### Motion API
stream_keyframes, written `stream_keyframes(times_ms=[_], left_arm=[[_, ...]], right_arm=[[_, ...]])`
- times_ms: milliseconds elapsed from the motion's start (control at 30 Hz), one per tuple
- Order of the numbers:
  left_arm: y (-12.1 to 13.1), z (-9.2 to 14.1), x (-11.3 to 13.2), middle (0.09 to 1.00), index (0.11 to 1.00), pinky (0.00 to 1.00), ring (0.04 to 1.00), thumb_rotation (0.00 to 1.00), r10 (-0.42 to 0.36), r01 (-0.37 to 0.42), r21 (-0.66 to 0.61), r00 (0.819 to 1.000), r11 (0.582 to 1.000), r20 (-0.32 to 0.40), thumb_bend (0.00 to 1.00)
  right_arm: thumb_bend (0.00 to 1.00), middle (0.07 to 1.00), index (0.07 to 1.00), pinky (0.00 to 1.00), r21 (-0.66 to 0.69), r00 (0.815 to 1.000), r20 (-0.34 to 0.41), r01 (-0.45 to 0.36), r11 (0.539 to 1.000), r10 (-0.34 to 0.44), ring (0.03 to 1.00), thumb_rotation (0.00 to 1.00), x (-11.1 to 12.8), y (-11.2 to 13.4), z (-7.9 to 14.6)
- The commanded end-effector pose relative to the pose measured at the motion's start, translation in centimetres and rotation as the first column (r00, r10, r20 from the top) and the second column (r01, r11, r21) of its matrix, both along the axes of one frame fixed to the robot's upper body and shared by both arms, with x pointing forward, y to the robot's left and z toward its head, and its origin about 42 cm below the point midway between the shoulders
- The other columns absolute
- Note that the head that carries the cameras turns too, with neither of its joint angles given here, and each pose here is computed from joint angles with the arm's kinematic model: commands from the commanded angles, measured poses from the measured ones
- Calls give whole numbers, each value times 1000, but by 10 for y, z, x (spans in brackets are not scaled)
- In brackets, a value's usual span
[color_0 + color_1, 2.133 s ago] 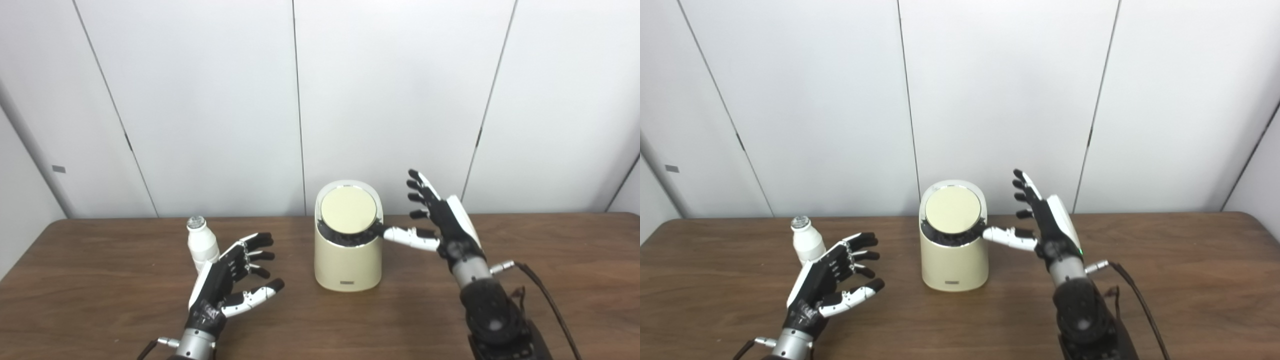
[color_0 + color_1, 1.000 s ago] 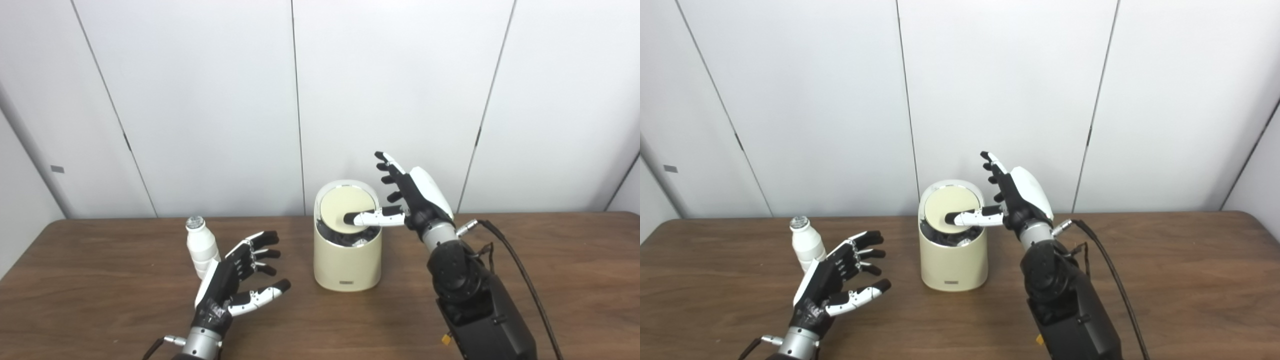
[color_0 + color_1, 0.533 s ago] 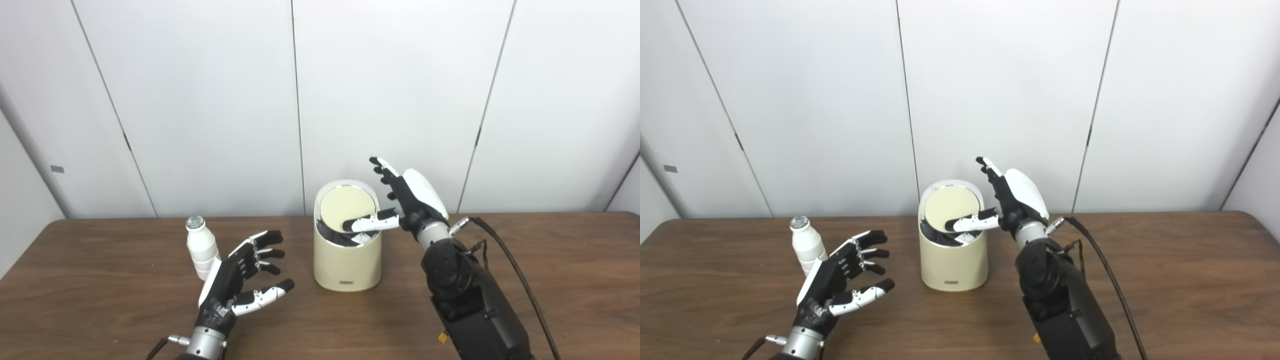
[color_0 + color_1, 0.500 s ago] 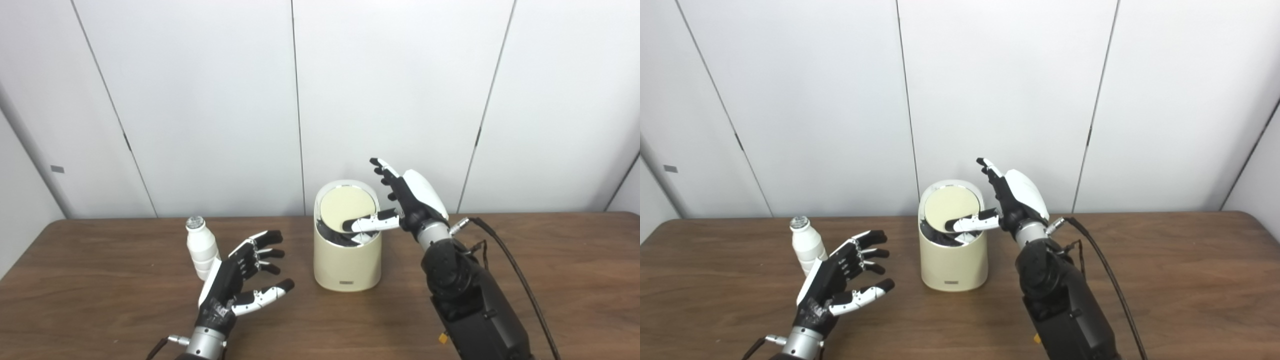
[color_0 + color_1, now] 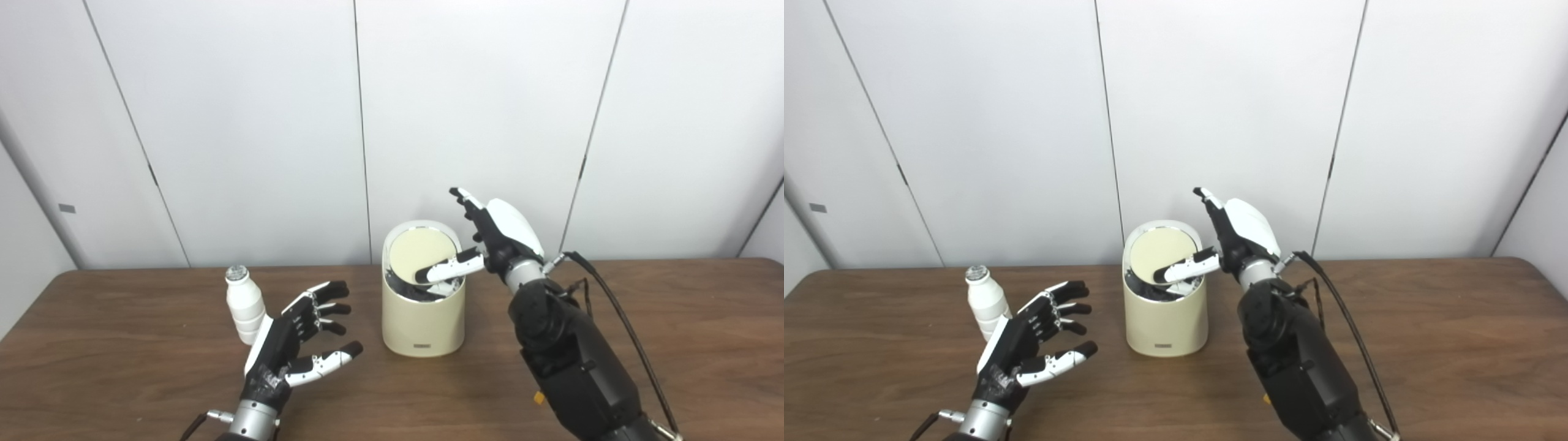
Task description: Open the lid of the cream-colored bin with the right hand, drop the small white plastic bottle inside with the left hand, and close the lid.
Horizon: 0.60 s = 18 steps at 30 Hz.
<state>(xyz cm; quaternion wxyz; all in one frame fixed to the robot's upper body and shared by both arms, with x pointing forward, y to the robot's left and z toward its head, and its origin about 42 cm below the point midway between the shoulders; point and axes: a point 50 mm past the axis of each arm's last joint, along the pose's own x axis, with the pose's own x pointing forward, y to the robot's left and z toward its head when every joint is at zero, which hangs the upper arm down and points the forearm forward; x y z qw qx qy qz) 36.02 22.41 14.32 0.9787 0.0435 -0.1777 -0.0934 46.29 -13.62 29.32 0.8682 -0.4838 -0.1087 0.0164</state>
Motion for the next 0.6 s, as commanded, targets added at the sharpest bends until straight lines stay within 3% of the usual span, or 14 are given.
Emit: stream_keyframes(times_ms=[0, 167, 567], left_arm=[[-5, 20, 5, 801, 794, 580, 724, 9, -10, 11, -10, 998, 1000, 67, 678], [-6, 22, 5, 802, 795, 584, 721, 13, -5, 5, -5, 998, 1000, 70, 676], [-5, 25, 5, 800, 795, 579, 715, 22, 8, -8, -4, 997, 1000, 77, 684]], right_arm=[[928, 893, 910, 637, -97, 998, 56, 20, 995, -15, 799, 267, 5, -1, 9], [954, 913, 917, 683, -239, 998, 61, 5, 971, 10, 811, 225, 2, 0, 10], [983, 934, 917, 732, -391, 1000, 6, -11, 920, 15, 824, 169, -3, 1, 4]])
